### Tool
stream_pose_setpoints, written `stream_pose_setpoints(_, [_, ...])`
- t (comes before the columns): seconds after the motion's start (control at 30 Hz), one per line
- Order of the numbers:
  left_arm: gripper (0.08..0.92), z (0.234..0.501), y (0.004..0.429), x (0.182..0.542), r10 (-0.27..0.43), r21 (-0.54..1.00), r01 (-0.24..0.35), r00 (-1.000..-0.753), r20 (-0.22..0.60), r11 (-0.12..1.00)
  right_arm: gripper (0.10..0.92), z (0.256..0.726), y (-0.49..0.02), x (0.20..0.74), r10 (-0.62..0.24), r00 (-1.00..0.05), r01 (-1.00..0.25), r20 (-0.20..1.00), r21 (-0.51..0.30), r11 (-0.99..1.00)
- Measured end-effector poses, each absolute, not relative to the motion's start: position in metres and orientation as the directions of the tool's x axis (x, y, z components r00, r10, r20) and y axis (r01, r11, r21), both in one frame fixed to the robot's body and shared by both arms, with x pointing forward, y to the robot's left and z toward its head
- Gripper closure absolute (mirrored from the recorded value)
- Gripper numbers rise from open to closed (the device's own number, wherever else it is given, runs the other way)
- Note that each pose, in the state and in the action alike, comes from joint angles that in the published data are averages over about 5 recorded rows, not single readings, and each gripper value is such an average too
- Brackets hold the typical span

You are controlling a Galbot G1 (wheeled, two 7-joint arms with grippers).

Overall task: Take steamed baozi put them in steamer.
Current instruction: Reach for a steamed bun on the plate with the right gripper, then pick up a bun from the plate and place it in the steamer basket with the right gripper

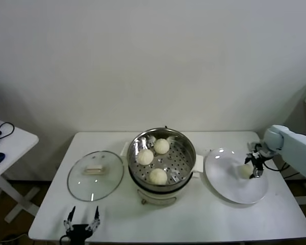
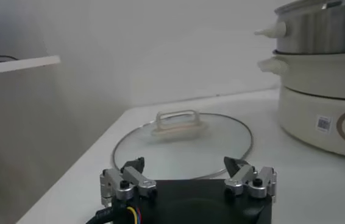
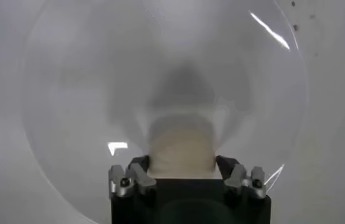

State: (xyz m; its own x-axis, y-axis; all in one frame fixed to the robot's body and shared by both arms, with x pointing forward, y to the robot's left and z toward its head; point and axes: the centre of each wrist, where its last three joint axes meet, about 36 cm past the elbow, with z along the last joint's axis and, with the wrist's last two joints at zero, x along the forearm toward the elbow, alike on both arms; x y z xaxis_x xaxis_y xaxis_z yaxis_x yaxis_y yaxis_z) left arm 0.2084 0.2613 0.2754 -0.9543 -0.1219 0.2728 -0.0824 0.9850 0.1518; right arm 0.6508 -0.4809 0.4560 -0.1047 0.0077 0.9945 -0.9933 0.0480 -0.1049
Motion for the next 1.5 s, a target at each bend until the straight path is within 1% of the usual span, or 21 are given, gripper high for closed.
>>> stream_pose_setpoints(0.2, [0.177,0.275,0.262,0.209,-0.125,0.153,-0.086,-0.954,0.273,0.984,0.489,0.458,-0.48,0.653,0.01,-0.102,-0.994,0.995,-0.102,0.04])
stream_pose_setpoints(0.33, [0.177,0.275,0.262,0.209,-0.127,0.154,-0.087,-0.953,0.273,0.984,0.555,0.47,-0.479,0.655,0.009,-0.106,-0.994,0.994,-0.107,0.03])
stream_pose_setpoints(0.47, [0.177,0.276,0.262,0.21,-0.125,0.153,-0.085,-0.954,0.273,0.985,0.563,0.497,-0.473,0.658,0.003,-0.118,-0.993,0.993,-0.118,0.011])
stream_pose_setpoints(0.6, [0.177,0.278,0.26,0.211,-0.121,0.151,-0.083,-0.955,0.269,0.985,0.564,0.545,-0.451,0.665,-0.028,-0.136,-0.99,0.99,-0.137,-0.039])
stream_pose_setpoints(0.77, [0.177,0.281,0.258,0.211,-0.114,0.149,-0.076,-0.957,0.267,0.986,0.564,0.63,-0.408,0.67,-0.092,-0.175,-0.976,0.98,-0.185,-0.114])
stream_pose_setpoints(0.9, [0.177,0.283,0.258,0.211,-0.108,0.151,-0.069,-0.958,0.264,0.986,0.564,0.696,-0.368,0.664,-0.154,-0.206,-0.958,0.966,-0.231,-0.167])
stream_pose_setpoints(0.97, [0.177,0.284,0.258,0.21,-0.105,0.151,-0.067,-0.959,0.262,0.986,0.564,0.719,-0.347,0.658,-0.185,-0.21,-0.951,0.96,-0.245,-0.19])
stream_pose_setpoints(1.07, [0.177,0.286,0.258,0.21,-0.103,0.15,-0.065,-0.96,0.259,0.987,0.564,0.742,-0.314,0.646,-0.229,-0.203,-0.941,0.952,-0.255,-0.225])
stream_pose_setpoints(1.17, [0.177,0.286,0.257,0.211,-0.102,0.149,-0.065,-0.961,0.257,0.987,0.564,0.752,-0.283,0.633,-0.26,-0.191,-0.932,0.947,-0.258,-0.255])
stream_pose_setpoints(1.27, [0.177,0.287,0.257,0.212,-0.102,0.147,-0.066,-0.962,0.254,0.987,0.564,0.75,-0.256,0.624,-0.279,-0.18,-0.924,0.943,-0.259,-0.28])
stream_pose_setpoints(1.37, [0.177,0.289,0.256,0.214,-0.103,0.145,-0.068,-0.963,0.249,0.987,0.564,0.738,-0.233,0.618,-0.287,-0.168,-0.917,0.943,-0.256,-0.305])
stream_pose_setpoints(1.5, [0.177,0.291,0.257,0.215,-0.108,0.144,-0.074,-0.964,0.244,0.987,0.564,0.712,-0.209,0.615,-0.28,-0.152,-0.908,0.948,-0.246,-0.339])
